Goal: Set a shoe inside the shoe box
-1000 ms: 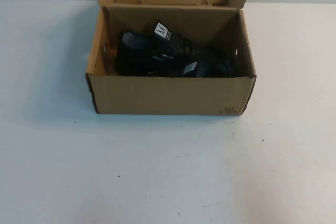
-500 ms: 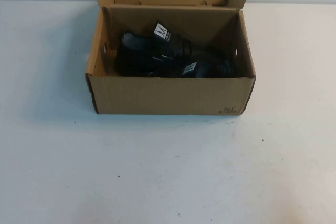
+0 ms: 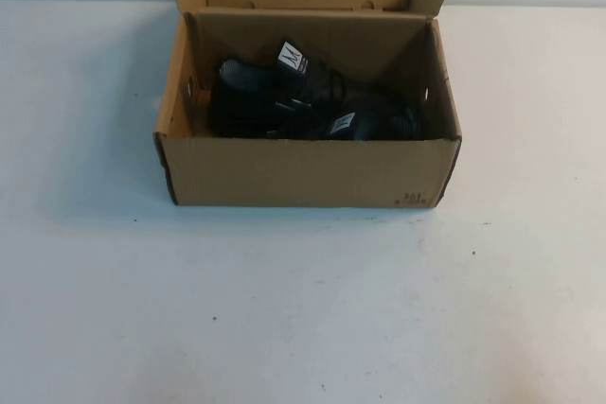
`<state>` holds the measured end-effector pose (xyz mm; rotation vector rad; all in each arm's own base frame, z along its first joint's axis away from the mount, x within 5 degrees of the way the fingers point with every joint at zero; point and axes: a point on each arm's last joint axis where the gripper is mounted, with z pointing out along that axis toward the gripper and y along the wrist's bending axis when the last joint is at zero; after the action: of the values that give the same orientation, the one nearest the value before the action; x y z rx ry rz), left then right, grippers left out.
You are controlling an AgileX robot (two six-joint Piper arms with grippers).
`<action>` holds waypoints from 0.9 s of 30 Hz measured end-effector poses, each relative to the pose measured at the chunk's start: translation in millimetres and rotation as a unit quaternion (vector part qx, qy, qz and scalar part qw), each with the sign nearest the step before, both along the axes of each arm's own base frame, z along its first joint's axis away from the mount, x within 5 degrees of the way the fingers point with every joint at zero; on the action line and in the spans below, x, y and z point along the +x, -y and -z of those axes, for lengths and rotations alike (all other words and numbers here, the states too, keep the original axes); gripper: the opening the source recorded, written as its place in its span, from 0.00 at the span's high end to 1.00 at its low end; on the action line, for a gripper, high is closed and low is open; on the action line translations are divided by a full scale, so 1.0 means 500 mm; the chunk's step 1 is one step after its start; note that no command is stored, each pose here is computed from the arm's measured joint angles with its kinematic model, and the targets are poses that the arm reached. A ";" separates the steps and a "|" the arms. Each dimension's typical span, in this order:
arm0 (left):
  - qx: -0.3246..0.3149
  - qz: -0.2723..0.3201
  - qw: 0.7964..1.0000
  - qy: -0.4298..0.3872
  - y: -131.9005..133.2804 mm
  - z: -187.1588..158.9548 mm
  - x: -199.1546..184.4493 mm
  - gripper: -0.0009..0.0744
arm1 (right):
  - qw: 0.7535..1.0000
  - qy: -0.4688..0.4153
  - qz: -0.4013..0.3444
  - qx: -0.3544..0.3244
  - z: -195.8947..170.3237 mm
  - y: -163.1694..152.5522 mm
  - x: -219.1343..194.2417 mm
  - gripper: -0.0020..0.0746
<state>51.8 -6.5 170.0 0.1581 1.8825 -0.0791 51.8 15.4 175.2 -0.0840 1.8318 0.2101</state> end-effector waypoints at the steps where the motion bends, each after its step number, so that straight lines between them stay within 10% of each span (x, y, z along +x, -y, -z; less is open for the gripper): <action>1: 0.000 0.000 1.000 0.000 0.000 0.000 0.000 0.99 | 1.000 0.000 0.000 0.002 0.000 0.000 0.000 0.99; 27: -0.001 0.000 1.000 0.000 0.000 0.000 0.000 0.99 | 1.000 0.000 -0.001 0.008 0.000 -0.001 0.000 0.99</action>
<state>51.8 -6.5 170.0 0.1566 1.8827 -0.0802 51.8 15.9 175.4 -0.0744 1.8307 0.2248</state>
